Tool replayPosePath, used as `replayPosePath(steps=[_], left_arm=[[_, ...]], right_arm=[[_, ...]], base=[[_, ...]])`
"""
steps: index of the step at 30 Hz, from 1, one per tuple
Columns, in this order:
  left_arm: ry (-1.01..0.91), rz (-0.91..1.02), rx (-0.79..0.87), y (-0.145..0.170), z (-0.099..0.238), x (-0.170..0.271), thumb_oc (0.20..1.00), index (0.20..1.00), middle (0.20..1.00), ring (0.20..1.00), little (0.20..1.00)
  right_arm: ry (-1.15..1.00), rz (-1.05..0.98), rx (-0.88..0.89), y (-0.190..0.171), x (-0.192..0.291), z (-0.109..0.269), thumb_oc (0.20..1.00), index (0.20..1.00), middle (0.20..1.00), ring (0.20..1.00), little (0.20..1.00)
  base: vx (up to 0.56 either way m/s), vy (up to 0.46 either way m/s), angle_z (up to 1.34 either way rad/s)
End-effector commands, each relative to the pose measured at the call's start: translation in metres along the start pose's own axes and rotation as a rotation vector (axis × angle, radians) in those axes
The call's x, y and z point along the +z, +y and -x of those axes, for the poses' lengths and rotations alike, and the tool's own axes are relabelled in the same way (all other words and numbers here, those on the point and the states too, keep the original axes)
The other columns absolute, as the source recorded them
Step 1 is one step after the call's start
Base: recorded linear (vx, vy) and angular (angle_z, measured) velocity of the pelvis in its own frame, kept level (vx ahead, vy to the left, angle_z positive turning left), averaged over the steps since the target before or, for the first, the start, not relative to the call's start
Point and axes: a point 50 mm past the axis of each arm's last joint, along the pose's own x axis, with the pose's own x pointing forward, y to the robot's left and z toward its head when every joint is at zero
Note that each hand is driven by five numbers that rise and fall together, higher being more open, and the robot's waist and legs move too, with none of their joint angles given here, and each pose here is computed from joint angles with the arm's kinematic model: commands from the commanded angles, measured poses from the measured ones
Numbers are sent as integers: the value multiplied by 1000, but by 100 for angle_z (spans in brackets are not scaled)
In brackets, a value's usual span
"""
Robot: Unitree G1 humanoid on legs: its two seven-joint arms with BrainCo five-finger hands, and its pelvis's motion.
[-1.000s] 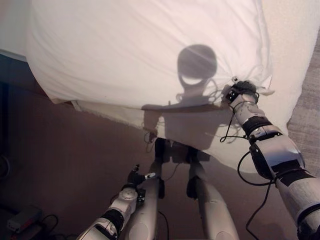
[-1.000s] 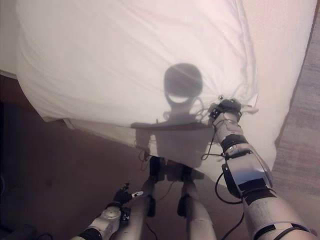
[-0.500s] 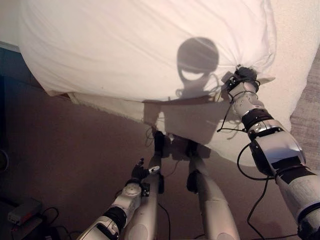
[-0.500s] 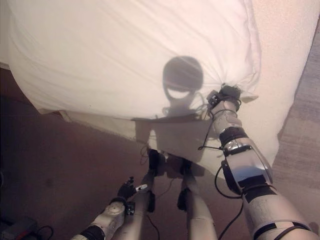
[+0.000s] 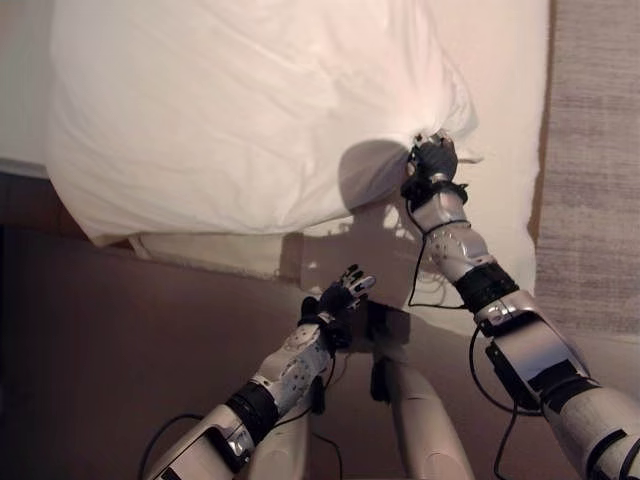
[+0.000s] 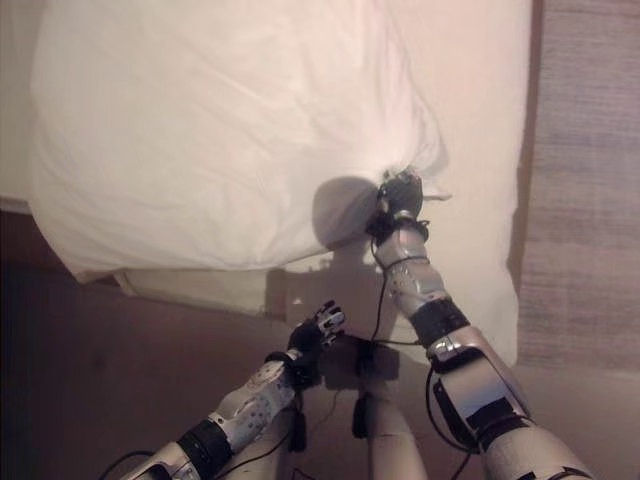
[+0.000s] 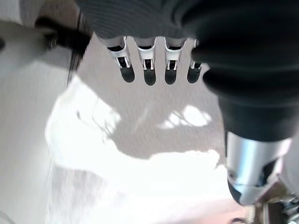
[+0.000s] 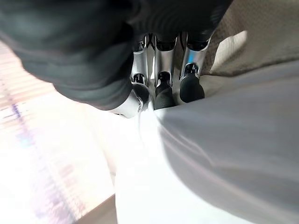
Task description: Make the bed
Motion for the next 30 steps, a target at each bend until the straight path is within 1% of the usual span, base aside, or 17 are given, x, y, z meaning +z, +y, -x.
replayPosePath(steps=[1,4,5,7,10,11,12,13,15,17,19,23,25,30], left_arm=[[16,176,-25,-13,-4,-3,1000,1000,1000,1000,1000],[13,299,1,-18,-9,0,1000,1000,1000,1000,1000],[13,299,1,-18,-9,0,1000,1000,1000,1000,1000],[5,393,39,-20,-13,4,1000,1000,1000,1000,1000],[-13,449,72,-18,-17,10,1000,1000,1000,1000,1000],[-46,472,85,-16,-18,19,1000,1000,1000,1000,1000],[-147,513,120,-11,-20,42,1000,1000,1000,1000,1000],[-148,513,120,-11,-20,42,1000,1000,1000,1000,1000],[-238,601,168,-6,-24,66,1000,1000,1000,1000,1000],[-268,617,193,-1,-23,73,1000,1000,1000,1000,1000],[-398,693,247,8,-20,102,1000,1000,1000,1000,1000],[-503,748,309,18,-15,127,1000,1000,1000,1000,1000],[-521,761,343,26,-14,132,1000,1000,1000,1000,1000],[-572,716,414,42,-8,146,1000,1000,1000,1000,1000]], right_arm=[[-200,-53,79,21,45,0,200,200,200,200,200],[-200,-31,92,24,44,4,200,200,200,200,200],[-200,-31,92,24,44,4,200,200,200,200,200],[-193,-39,96,25,42,7,200,200,200,200,200],[-187,-40,99,27,40,10,200,200,200,200,200],[-187,-39,96,26,39,11,200,200,200,200,200],[-195,-31,76,21,38,13,200,200,200,200,200],[-195,-30,77,21,38,13,200,200,200,200,200],[-195,-27,39,12,35,15,200,200,200,200,200],[-190,-33,29,10,34,16,200,200,200,200,200],[-176,-54,-9,3,27,20,200,200,200,200,200],[-157,-93,-44,-3,19,25,200,200,200,200,200],[-145,-106,-55,-5,15,28,200,200,200,200,200],[-112,-106,-74,-13,3,34,200,200,200,200,200]], base=[[-9,1,-14],[-14,-16,-14],[-16,-20,-4],[-11,-10,-3],[-2,-19,-5],[-13,-26,-5],[-13,-26,-4],[-26,-43,-2],[-29,-47,1],[-11,-32,7],[-7,-45,8],[-27,-33,7],[-5,-25,6],[-30,-25,6]])
